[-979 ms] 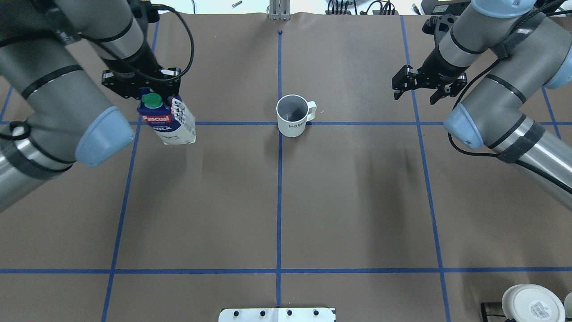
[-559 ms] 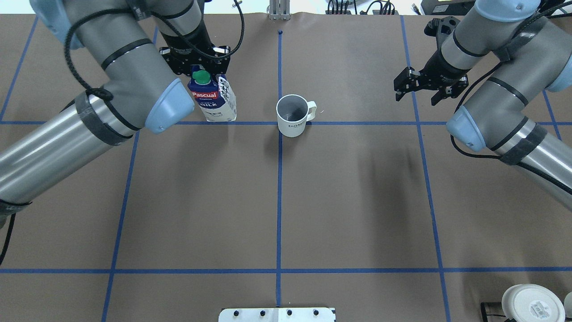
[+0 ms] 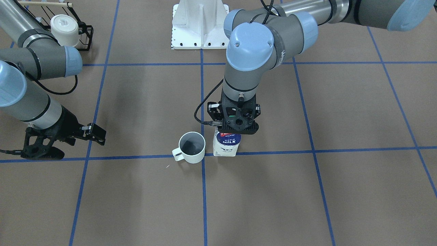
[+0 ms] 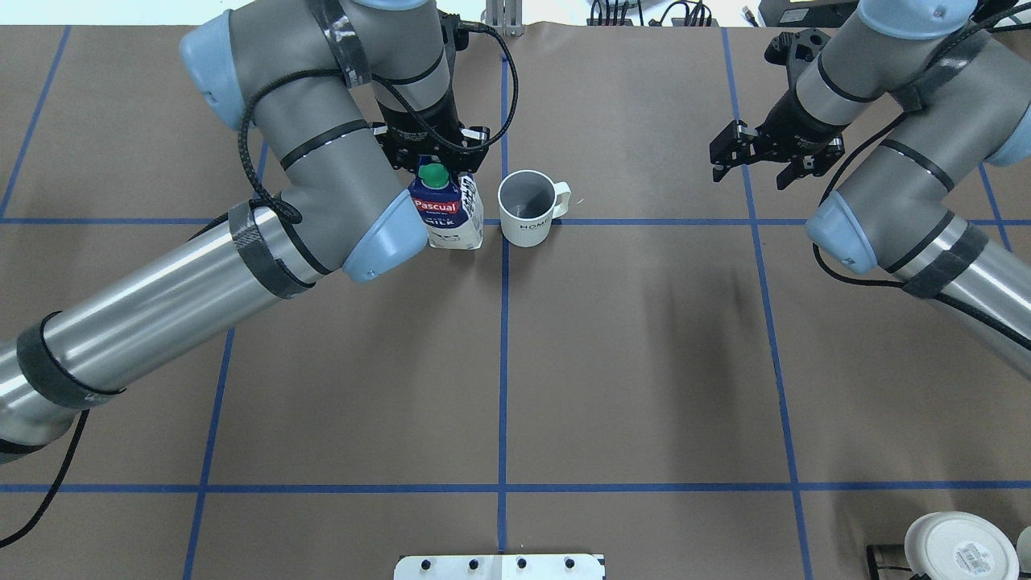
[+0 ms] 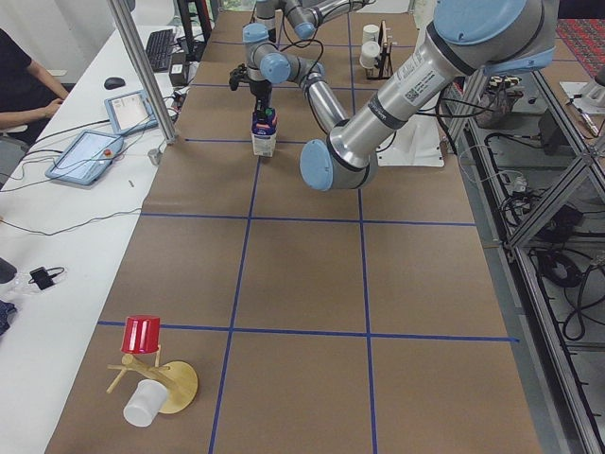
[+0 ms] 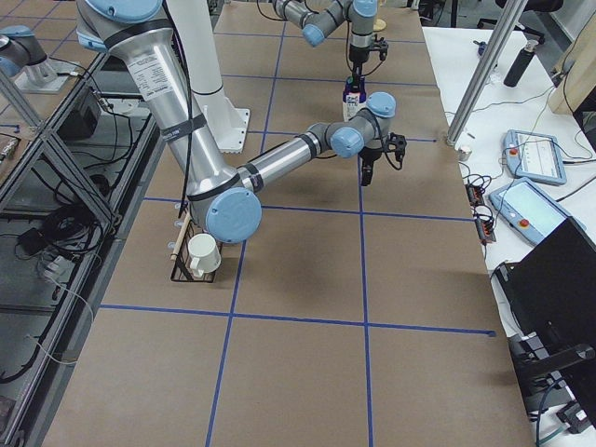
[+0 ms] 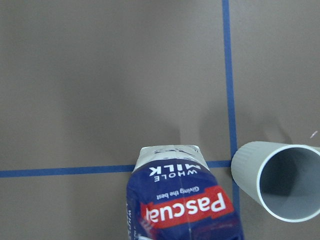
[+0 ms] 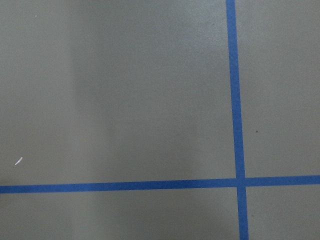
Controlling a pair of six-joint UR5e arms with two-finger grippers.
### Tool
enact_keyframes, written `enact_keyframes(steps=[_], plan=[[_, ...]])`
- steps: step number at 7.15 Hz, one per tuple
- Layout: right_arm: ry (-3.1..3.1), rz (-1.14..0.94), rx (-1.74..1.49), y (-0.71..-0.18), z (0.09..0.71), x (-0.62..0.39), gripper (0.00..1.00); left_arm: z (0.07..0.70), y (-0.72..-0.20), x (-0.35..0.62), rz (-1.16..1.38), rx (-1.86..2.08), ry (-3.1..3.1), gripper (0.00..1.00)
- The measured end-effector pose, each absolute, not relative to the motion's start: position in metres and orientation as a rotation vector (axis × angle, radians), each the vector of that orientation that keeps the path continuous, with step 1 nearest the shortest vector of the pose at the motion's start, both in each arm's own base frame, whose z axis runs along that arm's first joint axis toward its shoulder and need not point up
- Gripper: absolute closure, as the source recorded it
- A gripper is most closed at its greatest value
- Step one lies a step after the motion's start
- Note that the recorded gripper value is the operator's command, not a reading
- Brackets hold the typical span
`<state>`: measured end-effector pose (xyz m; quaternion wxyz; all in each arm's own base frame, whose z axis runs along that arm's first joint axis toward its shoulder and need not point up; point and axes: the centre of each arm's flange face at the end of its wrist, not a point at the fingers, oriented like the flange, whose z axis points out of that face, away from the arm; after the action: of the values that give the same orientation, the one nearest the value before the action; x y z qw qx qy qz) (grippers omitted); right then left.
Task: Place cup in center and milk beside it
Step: 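Carry the milk carton with the left gripper beside the white mug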
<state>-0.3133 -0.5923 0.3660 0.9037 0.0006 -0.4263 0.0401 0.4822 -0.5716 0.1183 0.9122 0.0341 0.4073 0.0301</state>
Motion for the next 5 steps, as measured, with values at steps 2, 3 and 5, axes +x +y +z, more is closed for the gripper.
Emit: enact_keyframes(steps=[2, 3, 5], plan=[[-0.882, 0.083, 0.002, -0.592, 0.365, -0.313, 0.0, 0.125, -0.575, 0.497, 0.073, 0.074, 0.848, 1.0], [-0.883, 0.084, 0.002, -0.592, 0.365, -0.313, 0.0, 0.127, -0.578, 0.501, 0.073, 0.075, 0.85, 0.64], [-0.884, 0.081, 0.005, -0.592, 0.364, -0.313, 0.0, 0.126, -0.58, 0.504, 0.062, 0.075, 0.857, 0.01]])
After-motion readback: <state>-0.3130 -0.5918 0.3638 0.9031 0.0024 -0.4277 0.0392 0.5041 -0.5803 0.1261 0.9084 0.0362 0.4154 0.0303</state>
